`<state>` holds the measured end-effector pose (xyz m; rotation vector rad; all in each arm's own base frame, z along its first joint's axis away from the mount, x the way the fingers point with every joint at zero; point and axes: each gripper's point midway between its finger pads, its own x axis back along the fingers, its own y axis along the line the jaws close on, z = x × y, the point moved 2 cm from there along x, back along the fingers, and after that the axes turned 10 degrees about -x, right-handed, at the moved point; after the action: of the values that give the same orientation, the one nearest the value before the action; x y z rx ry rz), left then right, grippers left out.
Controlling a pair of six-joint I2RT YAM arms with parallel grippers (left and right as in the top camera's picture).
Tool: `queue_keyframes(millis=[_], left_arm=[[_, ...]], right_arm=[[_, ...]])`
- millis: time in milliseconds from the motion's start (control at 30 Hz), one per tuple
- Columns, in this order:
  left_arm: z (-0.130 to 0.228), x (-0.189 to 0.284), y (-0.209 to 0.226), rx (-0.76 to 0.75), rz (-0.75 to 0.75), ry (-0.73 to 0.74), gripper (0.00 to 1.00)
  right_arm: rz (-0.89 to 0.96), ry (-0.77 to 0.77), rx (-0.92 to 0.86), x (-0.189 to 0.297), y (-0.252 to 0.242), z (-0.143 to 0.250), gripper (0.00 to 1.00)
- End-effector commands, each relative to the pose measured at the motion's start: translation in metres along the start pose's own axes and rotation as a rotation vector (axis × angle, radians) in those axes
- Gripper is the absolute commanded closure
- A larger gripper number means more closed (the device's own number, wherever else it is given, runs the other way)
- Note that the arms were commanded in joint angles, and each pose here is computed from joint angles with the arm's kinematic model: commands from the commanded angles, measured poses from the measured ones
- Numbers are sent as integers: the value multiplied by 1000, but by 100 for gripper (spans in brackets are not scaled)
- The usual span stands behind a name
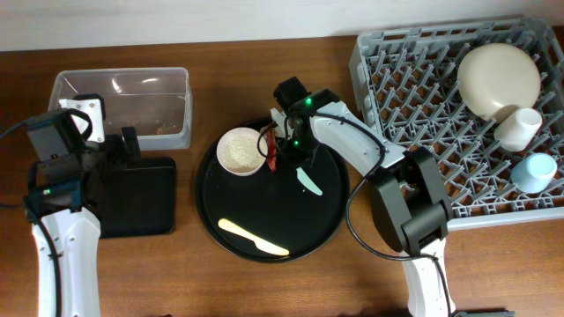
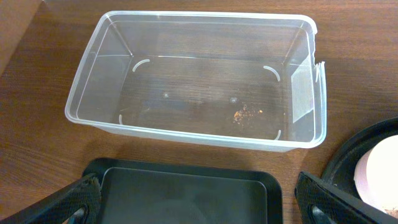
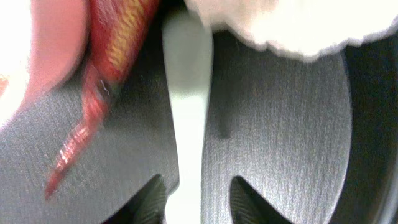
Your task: Sort waste into correct bins and load items into the dishwasher rack
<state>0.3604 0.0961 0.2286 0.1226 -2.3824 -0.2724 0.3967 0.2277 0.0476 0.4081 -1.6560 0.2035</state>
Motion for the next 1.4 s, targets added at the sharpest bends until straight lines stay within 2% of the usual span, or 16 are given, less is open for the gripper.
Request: queue_keyframes(millis=[0, 333, 433, 567, 667, 767, 933, 1033, 1367], left_arm=[[-7, 3, 5, 15, -16, -14, 1], [-7, 3, 5, 15, -16, -14, 1], [-7, 3, 5, 15, -16, -14, 1], [-7, 3, 5, 15, -16, -14, 1], [-7, 3, 5, 15, -16, -14, 1], [-7, 3, 5, 15, -16, -14, 1], [-7, 3, 5, 15, -16, -14, 1], [-7, 3, 5, 15, -16, -14, 1], [-7, 3, 5, 15, -16, -14, 1]], right_arm=[[-45, -72, 17, 9, 8, -13, 60], [-45, -98, 22, -14, 8, -24, 59], [-46, -111, 28, -18, 10, -27, 52], [-44, -80, 24, -31, 8, -22, 53], [-45, -72, 27, -34, 10, -19, 58], [-45, -73, 37, -36, 14, -18, 59], [-44, -71, 49, -48, 17, -12, 65], [-40, -38, 46, -58, 15, 2, 73], [46, -23, 26, -33, -2, -4, 78]])
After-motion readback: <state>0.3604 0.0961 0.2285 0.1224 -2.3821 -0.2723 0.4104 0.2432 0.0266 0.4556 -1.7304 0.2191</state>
